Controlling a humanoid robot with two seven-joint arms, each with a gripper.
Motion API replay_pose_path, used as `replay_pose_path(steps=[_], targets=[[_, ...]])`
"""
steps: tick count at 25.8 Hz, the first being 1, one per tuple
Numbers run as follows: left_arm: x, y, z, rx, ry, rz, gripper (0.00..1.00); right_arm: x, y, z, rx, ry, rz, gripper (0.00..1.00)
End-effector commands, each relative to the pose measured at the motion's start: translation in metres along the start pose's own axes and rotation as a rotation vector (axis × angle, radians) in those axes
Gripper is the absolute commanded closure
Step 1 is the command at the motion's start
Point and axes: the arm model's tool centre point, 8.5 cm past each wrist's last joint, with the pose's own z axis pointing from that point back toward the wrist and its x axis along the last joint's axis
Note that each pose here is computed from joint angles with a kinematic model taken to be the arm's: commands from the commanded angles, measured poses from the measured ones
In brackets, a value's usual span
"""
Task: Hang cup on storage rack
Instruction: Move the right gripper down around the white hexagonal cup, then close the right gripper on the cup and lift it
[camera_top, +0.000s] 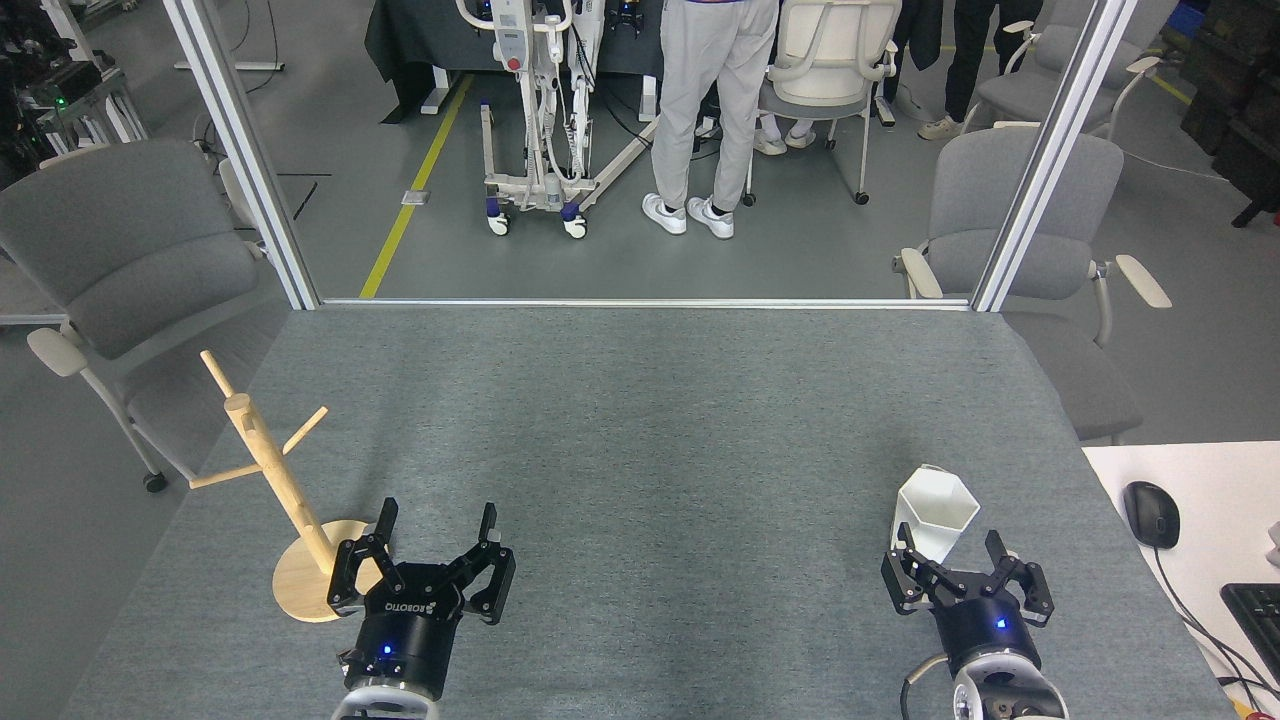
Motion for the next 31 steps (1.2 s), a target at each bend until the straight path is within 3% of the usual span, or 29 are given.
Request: replay_pose_path(steps=[1, 31], targets=[[0.0, 0.0, 0.0, -0.001, -0.001, 0.001, 0.01, 0.001, 0.002, -0.004, 0.01, -0.002, 0.021, 0.01], [-0.003, -0.006, 0.001, -0.021, -0.006, -0.01, 0.01, 0.007, 0.001, -0.05, 0.08, 0.021, 0.007, 0.01]])
